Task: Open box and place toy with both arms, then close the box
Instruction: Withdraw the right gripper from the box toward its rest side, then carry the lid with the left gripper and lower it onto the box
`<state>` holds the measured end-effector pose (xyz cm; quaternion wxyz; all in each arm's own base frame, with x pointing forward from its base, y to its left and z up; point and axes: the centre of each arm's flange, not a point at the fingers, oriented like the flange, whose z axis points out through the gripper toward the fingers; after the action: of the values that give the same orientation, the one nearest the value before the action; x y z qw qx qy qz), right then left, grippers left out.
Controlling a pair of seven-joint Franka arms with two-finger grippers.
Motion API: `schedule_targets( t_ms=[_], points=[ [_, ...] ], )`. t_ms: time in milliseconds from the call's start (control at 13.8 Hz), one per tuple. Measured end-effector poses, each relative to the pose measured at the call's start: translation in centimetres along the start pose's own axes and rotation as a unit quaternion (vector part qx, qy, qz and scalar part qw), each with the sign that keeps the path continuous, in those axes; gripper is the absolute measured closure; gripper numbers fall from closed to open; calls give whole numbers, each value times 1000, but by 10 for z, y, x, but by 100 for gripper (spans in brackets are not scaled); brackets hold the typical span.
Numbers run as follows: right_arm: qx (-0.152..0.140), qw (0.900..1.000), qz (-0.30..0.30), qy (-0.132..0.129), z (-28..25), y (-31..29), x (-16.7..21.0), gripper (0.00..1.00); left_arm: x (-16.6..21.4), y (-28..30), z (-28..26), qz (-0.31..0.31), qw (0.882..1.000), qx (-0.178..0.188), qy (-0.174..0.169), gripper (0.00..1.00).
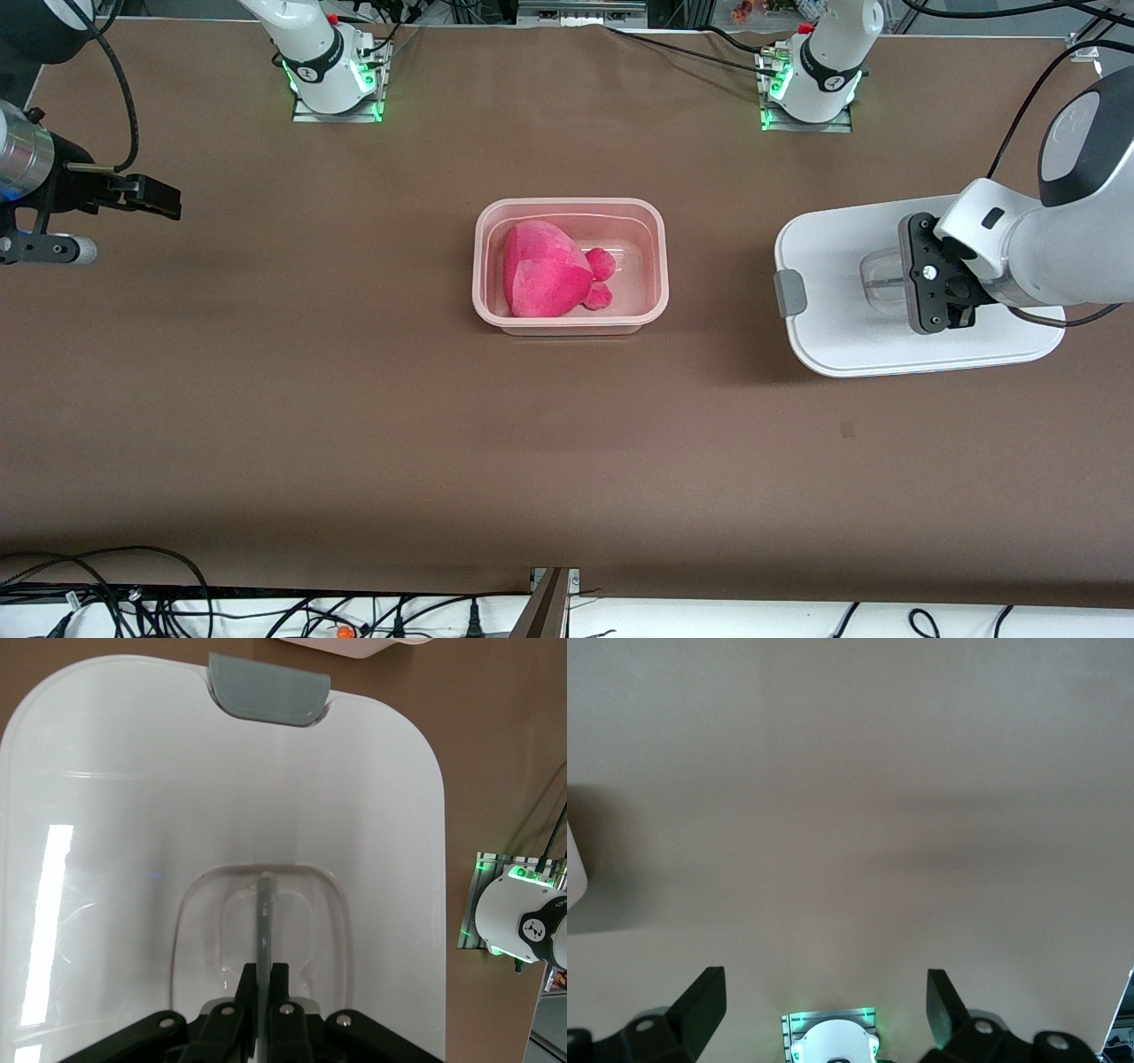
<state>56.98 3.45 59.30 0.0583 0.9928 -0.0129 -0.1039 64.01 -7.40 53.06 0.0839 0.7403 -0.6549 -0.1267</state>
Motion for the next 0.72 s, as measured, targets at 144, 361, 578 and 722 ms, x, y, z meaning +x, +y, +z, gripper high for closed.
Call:
schedule_targets(
  t_ms=[144,361,578,722],
  points=[
    [-3,1000,-9,20,0,-11,-10,0,5,1,0,5,1000,0,0,93],
    [0,998,-8,57,-26,-10,-34,0,44,8,6,37,999,-4,-1,93],
    [14,997,13,73,-44,22,-52,0,112,17,11,81,996,18,16,93],
    [25,998,5,52,-35,45,-53,0,159,34,18,109,993,6,39,93]
  ],
)
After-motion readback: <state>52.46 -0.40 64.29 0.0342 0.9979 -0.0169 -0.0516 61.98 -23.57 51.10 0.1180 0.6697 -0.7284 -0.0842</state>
